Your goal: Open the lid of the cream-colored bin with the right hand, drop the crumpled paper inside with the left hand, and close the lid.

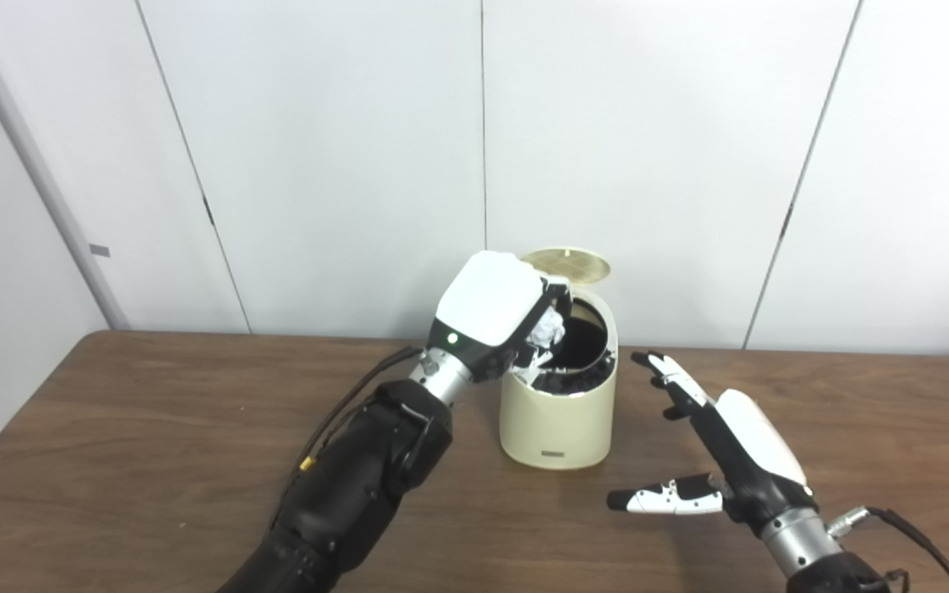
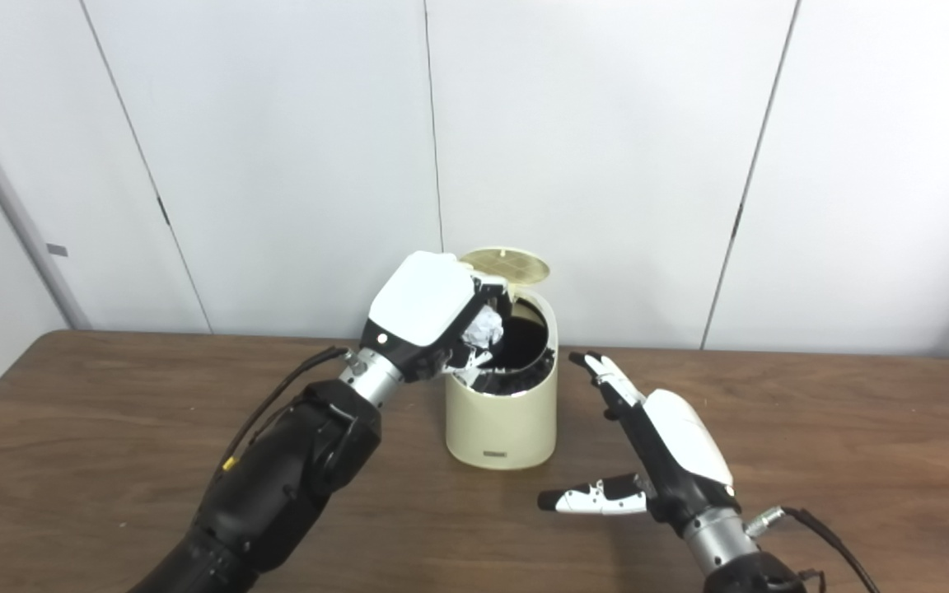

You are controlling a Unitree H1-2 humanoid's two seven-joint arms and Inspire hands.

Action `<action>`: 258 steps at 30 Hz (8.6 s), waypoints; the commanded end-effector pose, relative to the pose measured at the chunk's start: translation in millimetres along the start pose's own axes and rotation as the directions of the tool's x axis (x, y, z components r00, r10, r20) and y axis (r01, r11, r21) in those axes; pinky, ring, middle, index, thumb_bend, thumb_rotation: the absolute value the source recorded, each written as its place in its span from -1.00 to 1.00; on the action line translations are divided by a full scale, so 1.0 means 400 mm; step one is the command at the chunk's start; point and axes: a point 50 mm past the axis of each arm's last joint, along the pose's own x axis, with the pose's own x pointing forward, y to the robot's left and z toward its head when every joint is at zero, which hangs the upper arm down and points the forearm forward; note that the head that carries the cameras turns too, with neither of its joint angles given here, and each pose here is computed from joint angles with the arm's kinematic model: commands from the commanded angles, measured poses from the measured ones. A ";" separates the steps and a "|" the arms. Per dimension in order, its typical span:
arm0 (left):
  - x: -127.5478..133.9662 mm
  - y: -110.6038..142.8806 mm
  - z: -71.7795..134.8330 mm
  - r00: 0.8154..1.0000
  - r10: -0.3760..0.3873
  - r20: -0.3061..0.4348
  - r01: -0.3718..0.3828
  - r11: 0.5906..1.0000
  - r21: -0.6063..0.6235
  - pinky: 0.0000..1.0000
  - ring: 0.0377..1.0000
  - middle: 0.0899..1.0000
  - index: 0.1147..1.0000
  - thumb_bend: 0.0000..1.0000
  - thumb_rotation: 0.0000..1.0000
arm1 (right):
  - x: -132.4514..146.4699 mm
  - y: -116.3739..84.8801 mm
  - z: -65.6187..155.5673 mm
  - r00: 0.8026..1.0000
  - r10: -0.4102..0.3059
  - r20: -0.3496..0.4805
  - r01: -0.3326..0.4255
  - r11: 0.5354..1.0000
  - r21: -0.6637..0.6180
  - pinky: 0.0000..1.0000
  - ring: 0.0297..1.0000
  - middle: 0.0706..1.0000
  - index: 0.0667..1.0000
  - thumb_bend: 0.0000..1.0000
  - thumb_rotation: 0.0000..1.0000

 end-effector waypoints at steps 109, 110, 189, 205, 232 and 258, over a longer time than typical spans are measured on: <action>-0.604 -0.030 0.006 0.898 -0.039 -0.438 -0.344 0.557 -0.756 0.06 0.28 0.38 0.46 0.44 -1.00 | 0.264 -0.245 0.184 0.951 -0.090 0.295 0.154 0.968 -0.200 0.34 0.66 0.75 0.74 0.46 0.02; -0.605 -0.030 0.007 0.899 -0.039 -0.437 -0.344 0.555 -0.757 0.05 0.27 0.38 0.46 0.43 -1.00 | 0.265 -0.243 0.184 0.950 -0.087 0.300 0.151 0.968 -0.199 0.36 0.67 0.75 0.74 0.46 0.01; -0.597 -0.020 0.039 0.902 -0.055 -0.428 -0.325 0.564 -0.759 0.06 0.28 0.37 0.44 0.42 -1.00 | 0.218 -0.161 0.160 0.916 0.247 0.315 -0.103 0.906 -0.411 0.97 0.82 0.43 0.40 0.51 -0.21; -0.600 -0.020 0.042 0.901 -0.059 -0.430 -0.325 0.564 -0.759 0.07 0.28 0.36 0.44 0.41 -1.00 | 0.208 -0.124 0.142 0.899 0.314 0.305 -0.105 0.831 -0.546 0.96 0.80 0.42 0.39 0.57 -0.21; -0.608 -0.017 0.043 0.899 -0.067 -0.433 -0.329 0.548 -0.769 0.10 0.29 0.37 0.44 0.41 -1.00 | 0.194 -0.112 0.137 0.897 0.332 0.291 -0.088 0.781 -0.619 0.99 0.81 0.43 0.40 0.48 -0.01; -0.595 0.000 0.030 0.905 -0.037 -0.423 -0.332 0.560 -0.759 0.06 0.26 0.37 0.43 0.44 -1.00 | 0.096 -0.167 0.011 0.985 0.049 0.164 -0.053 0.998 0.015 0.44 0.76 0.90 0.90 0.62 -0.20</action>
